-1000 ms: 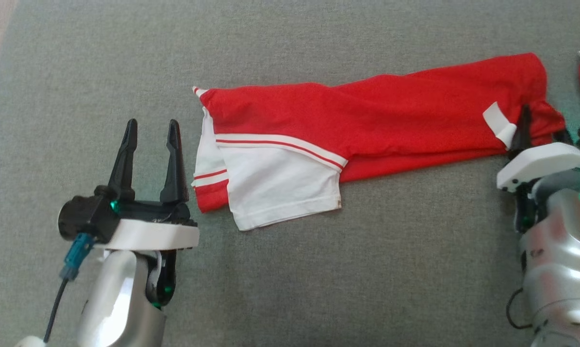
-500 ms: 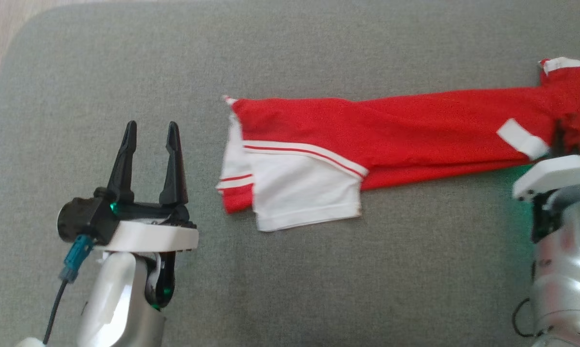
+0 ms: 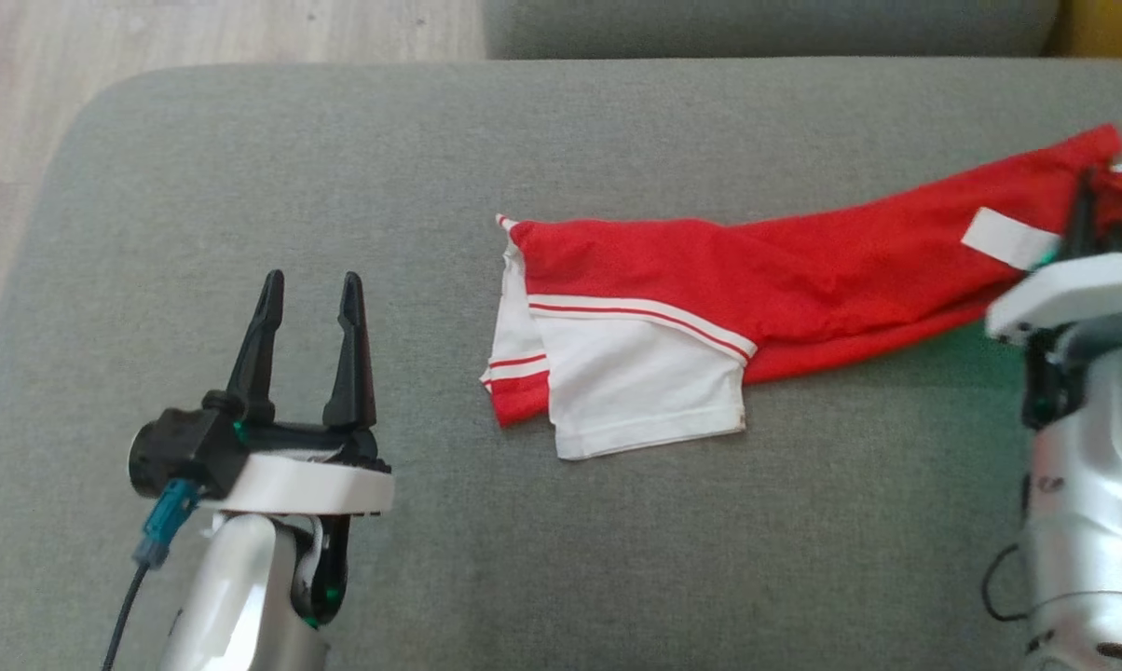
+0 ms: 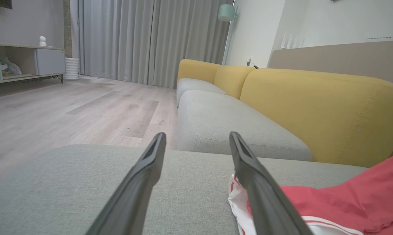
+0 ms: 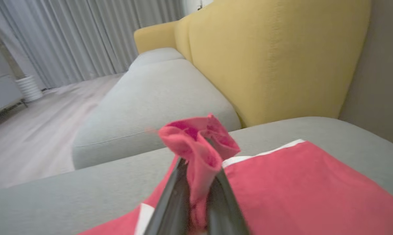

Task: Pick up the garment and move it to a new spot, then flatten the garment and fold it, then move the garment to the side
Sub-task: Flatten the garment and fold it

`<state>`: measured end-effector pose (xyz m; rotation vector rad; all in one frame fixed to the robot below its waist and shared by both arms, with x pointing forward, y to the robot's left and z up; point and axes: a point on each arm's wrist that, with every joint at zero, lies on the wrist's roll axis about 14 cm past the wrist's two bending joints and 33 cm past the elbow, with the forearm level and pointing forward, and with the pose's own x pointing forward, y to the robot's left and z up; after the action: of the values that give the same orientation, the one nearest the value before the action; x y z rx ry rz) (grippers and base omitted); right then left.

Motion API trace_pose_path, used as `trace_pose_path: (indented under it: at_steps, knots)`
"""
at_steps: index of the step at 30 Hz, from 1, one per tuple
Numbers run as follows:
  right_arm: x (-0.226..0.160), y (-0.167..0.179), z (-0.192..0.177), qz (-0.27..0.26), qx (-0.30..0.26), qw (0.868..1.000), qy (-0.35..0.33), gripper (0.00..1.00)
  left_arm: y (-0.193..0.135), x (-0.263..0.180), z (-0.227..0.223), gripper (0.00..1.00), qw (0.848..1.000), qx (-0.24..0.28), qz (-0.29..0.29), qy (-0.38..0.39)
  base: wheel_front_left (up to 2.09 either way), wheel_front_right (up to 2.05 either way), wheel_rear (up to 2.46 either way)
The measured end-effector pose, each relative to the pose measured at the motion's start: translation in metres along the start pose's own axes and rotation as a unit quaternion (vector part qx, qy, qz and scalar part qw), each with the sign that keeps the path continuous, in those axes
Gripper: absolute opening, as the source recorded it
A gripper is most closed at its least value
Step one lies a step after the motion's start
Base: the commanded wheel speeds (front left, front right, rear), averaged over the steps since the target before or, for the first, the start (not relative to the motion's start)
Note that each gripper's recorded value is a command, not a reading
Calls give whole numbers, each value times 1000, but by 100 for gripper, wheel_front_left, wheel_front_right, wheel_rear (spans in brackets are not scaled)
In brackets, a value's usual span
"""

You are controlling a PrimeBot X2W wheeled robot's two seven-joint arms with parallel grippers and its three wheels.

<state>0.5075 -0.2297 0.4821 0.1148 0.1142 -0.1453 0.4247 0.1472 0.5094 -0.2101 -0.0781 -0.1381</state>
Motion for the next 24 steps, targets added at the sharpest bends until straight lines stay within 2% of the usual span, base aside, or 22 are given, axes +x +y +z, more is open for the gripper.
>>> trace_pose_path:
  at_steps: [4, 7, 10, 14, 20, 24]
  knots:
    - [1, 54, 9, 75, 16, 997, -7, 0, 3, -7, 7, 100, 1000, 4, 6, -7, 0, 0, 0]
    - [-5, 100, 14, 141, 25, 990, -9, 0, 5, -16, 8, 100, 1000, 6, 11, -6, 0, 0, 0]
    - [-18, 148, 15, 210, 40, 977, -5, 0, 11, -23, 10, 100, 1000, 8, 19, -6, 0, 0, 0]
    - [-48, 198, -15, 287, 38, 956, 37, 0, 14, -32, 14, 100, 1000, 13, 26, -10, 0, 0, 0]
    - [-89, 247, -56, 369, 27, 924, 96, 0, 24, -44, 18, 100, 999, 16, 47, -12, 0, 0, 0]
    - [-103, 264, -73, 397, 18, 910, 115, 0, 31, -48, 17, 100, 998, 18, 60, -9, 0, 0, 0]
